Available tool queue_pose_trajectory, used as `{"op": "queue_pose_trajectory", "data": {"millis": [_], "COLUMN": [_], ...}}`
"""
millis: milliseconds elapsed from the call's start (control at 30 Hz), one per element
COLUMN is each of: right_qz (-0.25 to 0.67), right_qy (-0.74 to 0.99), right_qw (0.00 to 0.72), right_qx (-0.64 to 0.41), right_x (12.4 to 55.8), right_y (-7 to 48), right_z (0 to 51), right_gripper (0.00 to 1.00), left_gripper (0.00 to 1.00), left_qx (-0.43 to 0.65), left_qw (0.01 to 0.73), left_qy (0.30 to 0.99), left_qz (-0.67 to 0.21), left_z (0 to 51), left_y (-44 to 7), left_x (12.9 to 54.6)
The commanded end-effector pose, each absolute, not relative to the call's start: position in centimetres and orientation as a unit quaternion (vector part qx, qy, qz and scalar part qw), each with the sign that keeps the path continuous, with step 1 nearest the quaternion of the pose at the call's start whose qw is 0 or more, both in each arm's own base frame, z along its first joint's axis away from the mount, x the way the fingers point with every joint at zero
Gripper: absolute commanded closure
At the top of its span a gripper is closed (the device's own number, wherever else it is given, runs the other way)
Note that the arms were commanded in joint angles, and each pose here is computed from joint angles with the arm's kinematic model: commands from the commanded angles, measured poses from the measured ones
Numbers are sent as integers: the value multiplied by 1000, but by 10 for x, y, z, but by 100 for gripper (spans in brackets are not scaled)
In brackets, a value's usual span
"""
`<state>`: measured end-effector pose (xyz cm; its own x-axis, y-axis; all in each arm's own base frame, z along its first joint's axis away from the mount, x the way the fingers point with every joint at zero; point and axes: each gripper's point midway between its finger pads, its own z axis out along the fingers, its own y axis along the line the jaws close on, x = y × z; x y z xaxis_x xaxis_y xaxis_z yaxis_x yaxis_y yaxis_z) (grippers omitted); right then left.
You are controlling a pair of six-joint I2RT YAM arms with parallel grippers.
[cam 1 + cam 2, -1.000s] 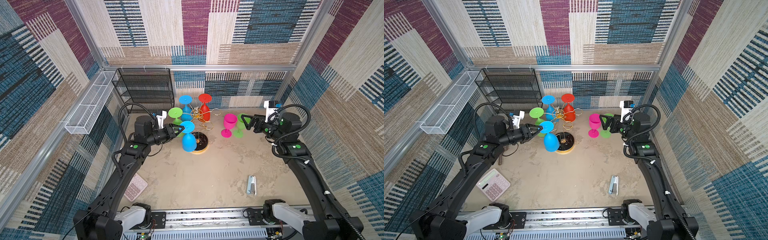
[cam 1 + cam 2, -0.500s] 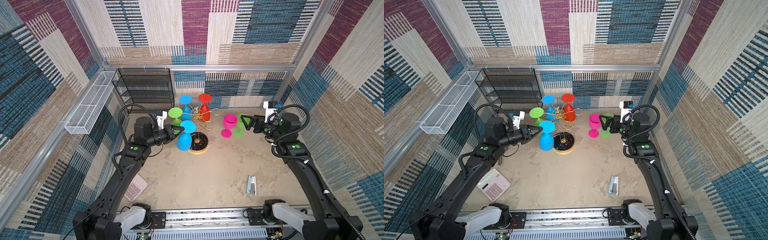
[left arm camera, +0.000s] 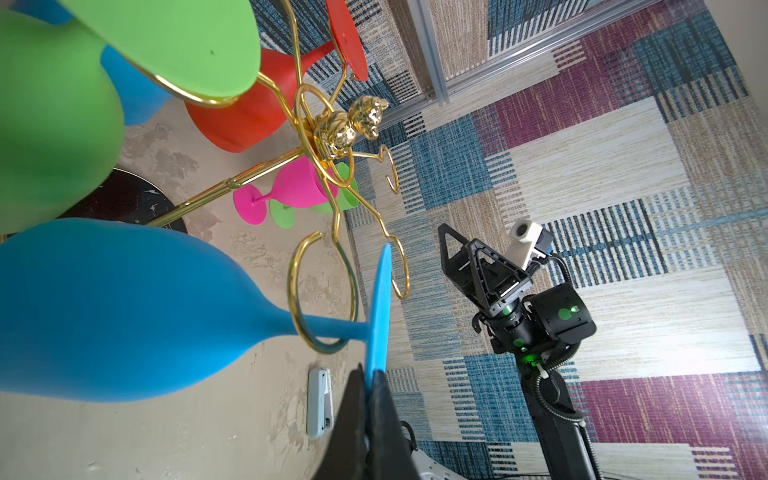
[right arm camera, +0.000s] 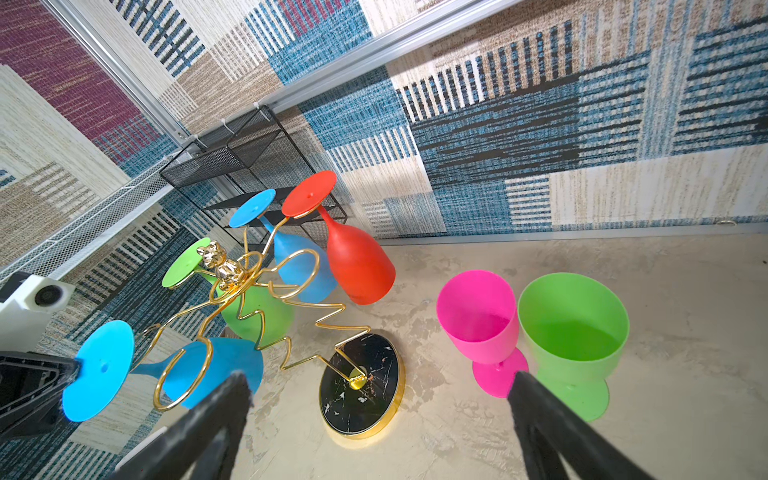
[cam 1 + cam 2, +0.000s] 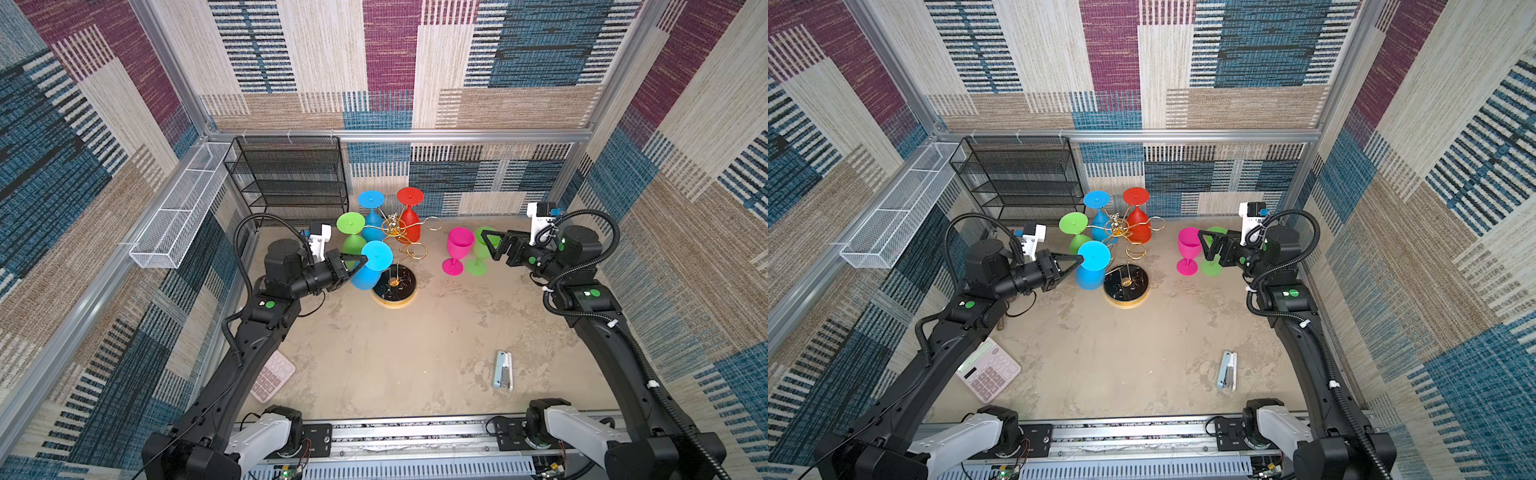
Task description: Take the wine glass off the wine glass rack
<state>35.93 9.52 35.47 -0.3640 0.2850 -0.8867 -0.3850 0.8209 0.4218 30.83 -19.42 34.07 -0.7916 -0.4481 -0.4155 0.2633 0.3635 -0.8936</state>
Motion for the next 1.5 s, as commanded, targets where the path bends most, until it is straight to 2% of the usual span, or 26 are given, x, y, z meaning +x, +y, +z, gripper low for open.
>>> {"op": "queue_pose_trajectory", "data": {"millis": [0, 400, 1467], "right_qz": [307, 312, 313], "right_qy": [757, 755, 751], "right_qw": [575, 575, 580], "right_qx": [-40, -43, -46], "right_x": [358, 356, 353], "right_y": [98, 100, 100], "right_z": [365, 368, 375], "right_gripper": [1, 1, 1], "left_gripper": [100, 100, 100], "left_qx": [-52, -57, -67], "left_qw": [330, 323, 324], "left_qy": [733, 732, 778], "left_qz": [-592, -598, -535], "left_z": [364, 375, 360], "left_y": [-197, -196, -195], "left_x": [306, 299, 325]}}
